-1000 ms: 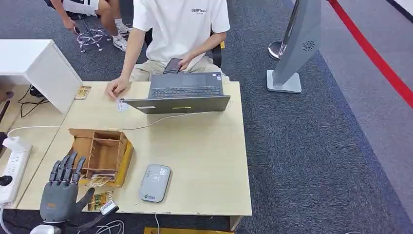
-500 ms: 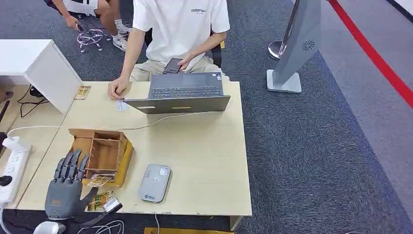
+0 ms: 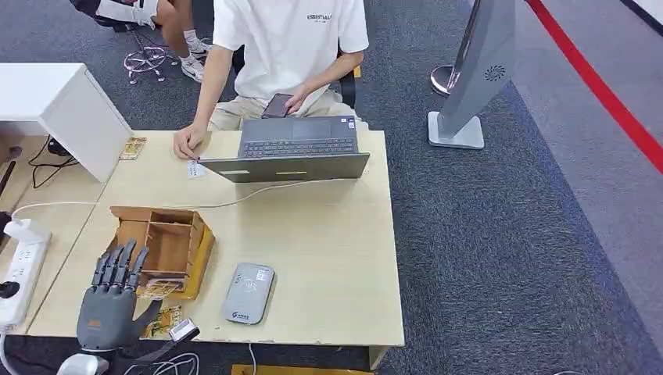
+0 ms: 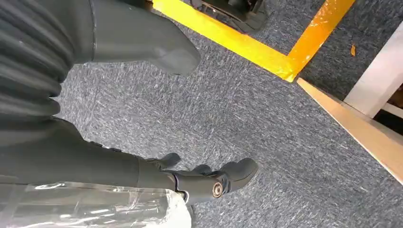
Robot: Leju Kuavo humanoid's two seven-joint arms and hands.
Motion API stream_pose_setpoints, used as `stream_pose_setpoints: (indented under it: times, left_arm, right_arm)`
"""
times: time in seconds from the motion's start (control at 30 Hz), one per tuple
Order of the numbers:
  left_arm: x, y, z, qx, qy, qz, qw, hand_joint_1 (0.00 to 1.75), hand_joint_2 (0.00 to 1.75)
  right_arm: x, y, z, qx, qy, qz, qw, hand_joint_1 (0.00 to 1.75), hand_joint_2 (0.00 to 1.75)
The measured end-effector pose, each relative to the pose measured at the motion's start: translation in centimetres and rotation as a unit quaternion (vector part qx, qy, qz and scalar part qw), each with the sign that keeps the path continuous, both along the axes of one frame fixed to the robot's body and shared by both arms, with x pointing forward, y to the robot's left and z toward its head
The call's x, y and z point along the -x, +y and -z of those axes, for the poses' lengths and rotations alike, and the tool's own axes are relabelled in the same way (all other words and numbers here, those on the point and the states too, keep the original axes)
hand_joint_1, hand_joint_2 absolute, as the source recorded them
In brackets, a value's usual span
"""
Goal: Pass the card to the sensor for recognition and then transmit it.
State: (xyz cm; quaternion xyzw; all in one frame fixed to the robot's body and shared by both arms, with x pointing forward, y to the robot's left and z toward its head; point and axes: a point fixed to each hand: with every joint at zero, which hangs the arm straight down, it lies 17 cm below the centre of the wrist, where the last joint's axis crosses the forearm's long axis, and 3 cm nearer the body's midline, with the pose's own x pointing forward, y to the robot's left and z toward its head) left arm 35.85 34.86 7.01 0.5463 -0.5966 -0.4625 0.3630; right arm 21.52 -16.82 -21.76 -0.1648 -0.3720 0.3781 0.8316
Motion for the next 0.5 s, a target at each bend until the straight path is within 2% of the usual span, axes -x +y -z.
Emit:
stream_pose_setpoints:
  times: [0.13, 0.17, 0.2, 0.5]
  left_arm:
    - [0.0, -0.1, 0.0, 0.002, 0.0, 0.001, 1.0, 0.0, 1.75]
    - [0.0, -0.1, 0.0, 0.001, 0.0, 0.001, 1.0, 1.5, 1.75]
    - [0.0, 0.0, 0.0, 0.002, 0.0, 0.001, 1.0, 1.75, 1.75]
    - [0.2, 0.4, 1.4, 0.023, 0.017, 0.001, 1.0, 1.75, 1.75]
  right_arm:
    - [0.0, 0.0, 0.0, 0.0, -0.001, -0.001, 1.0, 0.0, 1.75]
    - [0.0, 0.0, 0.0, -0.001, -0.001, -0.001, 1.0, 0.0, 1.75]
    - [0.0, 0.0, 0.0, 0.0, -0.002, -0.001, 1.0, 0.0, 1.75]
    - [-0.1, 0.0, -0.1, -0.002, -0.003, 0.003, 1.0, 0.0, 1.75]
